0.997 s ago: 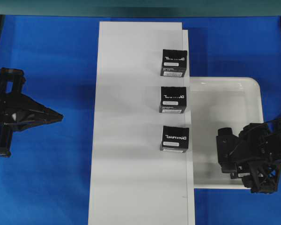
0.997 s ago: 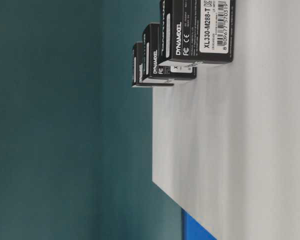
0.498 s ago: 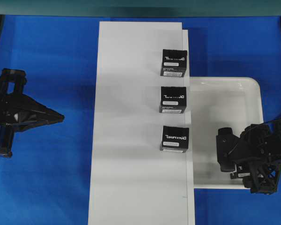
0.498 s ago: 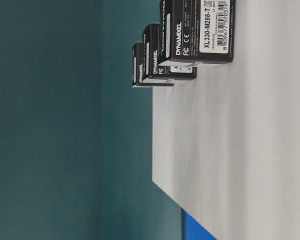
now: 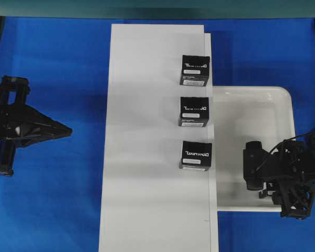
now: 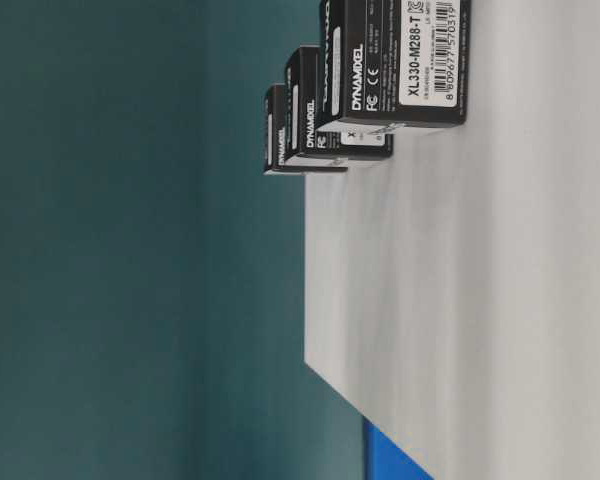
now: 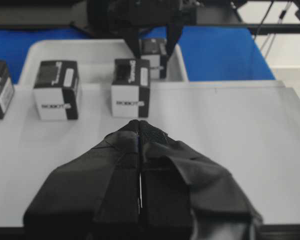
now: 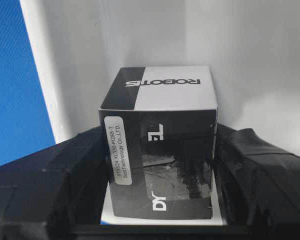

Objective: Place the box from the white plastic tray onto the white base.
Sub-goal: 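Lift the box and carry it left over the white base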

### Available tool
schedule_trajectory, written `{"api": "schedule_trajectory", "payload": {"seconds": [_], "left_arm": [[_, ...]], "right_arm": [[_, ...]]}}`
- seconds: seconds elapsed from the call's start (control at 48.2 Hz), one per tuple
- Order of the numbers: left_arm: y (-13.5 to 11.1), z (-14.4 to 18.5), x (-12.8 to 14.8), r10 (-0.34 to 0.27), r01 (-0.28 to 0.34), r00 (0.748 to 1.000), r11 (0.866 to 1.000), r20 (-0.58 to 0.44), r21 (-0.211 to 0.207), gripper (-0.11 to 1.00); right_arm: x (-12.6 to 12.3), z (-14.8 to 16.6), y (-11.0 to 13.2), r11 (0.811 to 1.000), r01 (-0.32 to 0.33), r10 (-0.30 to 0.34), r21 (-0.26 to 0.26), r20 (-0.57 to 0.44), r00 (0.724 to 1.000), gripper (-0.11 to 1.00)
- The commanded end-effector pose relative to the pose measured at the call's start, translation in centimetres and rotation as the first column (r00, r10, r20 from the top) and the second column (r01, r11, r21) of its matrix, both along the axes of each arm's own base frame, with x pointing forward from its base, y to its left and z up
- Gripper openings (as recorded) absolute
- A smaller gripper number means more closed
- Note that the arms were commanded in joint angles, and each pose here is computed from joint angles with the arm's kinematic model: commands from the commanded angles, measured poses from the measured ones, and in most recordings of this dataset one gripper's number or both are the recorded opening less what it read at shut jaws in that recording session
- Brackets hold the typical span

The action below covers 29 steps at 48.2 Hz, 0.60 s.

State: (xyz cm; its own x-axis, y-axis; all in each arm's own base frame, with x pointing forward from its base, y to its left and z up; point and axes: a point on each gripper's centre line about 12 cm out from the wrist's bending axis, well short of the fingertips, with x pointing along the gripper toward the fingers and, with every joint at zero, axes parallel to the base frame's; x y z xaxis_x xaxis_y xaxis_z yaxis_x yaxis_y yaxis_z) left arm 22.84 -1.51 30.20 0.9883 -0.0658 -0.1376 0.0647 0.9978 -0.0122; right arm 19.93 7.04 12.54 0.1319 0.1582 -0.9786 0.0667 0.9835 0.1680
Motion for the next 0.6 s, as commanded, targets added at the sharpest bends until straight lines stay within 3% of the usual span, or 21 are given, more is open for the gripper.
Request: {"api": "schedule_trajectory", "payload": {"seconds": [0.0,0.249,0.581], "left_arm": [[-0.1,1.0,0.3,-0.002,0.002,1.000,1.000,0.028,-0.002,-0.07],[-0.1,1.0,0.6,-0.002,0.002,1.000,1.000,0.020,-0.001,-0.07],[-0.1,0.9,0.7,-0.001,0.001,1.000,1.000,0.015,-0.003,-0.07]], "right_arm": [[0.8,1.5,0.3,1.000,-0.001,0.001,0.014,0.030,1.000,0.60],[1.7,5.7,0.8,0.998,0.033,-0.035,0.049,0.044,0.998,0.60],[5.2,13.0,1.9,0.992,0.072,-0.085,0.105,0.124,0.989,0.60]]}}
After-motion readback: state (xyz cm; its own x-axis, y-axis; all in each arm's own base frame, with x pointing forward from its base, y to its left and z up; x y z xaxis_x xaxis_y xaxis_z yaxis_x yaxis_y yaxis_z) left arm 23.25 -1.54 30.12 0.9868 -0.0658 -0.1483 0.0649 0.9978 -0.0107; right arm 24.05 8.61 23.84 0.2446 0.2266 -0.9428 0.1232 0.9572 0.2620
